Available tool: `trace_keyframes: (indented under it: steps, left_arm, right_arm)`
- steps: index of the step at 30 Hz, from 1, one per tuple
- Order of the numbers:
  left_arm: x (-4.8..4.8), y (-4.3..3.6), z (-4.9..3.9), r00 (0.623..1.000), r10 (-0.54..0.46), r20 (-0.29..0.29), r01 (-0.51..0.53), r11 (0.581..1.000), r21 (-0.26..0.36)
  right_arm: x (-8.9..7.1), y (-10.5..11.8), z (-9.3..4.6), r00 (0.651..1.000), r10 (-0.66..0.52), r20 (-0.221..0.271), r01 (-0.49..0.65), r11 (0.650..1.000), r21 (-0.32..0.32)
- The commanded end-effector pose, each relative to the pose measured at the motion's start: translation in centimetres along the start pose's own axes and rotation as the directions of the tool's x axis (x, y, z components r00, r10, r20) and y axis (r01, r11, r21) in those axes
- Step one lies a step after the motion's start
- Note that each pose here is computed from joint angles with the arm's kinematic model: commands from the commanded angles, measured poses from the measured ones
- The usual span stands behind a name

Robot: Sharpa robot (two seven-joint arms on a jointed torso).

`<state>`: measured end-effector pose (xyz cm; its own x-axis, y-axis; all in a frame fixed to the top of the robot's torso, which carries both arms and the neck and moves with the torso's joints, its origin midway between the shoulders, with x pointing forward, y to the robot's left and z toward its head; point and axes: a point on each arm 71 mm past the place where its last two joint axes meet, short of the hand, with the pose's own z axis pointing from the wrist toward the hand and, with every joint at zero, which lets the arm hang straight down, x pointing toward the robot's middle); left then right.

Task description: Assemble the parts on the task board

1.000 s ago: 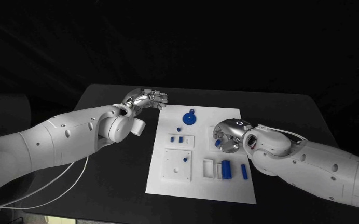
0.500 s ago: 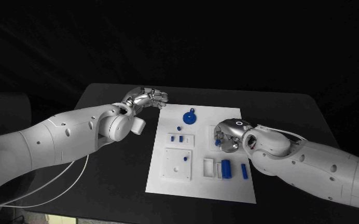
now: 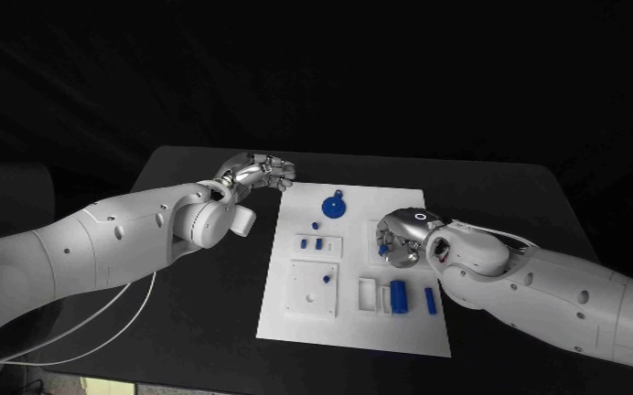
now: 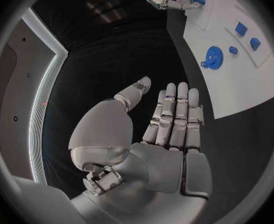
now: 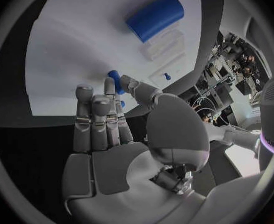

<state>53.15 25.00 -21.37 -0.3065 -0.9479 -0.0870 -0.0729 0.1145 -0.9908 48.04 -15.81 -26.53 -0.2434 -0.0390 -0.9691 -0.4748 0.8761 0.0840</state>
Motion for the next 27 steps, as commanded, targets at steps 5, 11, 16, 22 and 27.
trace_keyframes:
  steps: [5,11,16,22,27]
  left_arm:
    - [0.13,-0.13,0.04,1.000,-0.003,-0.011,0.003,1.000,0.008]
    - [0.12,-0.13,0.07,1.000,-0.003,-0.010,0.003,1.000,0.008]
    - [0.11,-0.11,0.08,1.000,-0.003,-0.010,0.003,1.000,0.008]
    - [0.12,-0.11,0.11,1.000,-0.003,-0.010,0.003,1.000,0.008]
    - [0.09,-0.11,0.11,1.000,-0.002,-0.009,0.002,1.000,0.008]
  right_arm:
    - [0.1,0.1,-0.1,1.000,-0.011,0.024,0.011,1.000,-0.005]
    - [0.1,-0.1,-0.2,0.999,0.003,0.034,-0.003,1.000,-0.002]
    - [-0.1,0.0,-0.4,0.999,0.022,0.045,-0.022,1.000,-0.010]
    - [-0.5,0.1,-0.7,0.997,0.046,0.066,-0.045,0.999,-0.017]
    - [-1.1,0.1,-0.9,0.994,0.069,0.083,-0.068,0.997,-0.021]
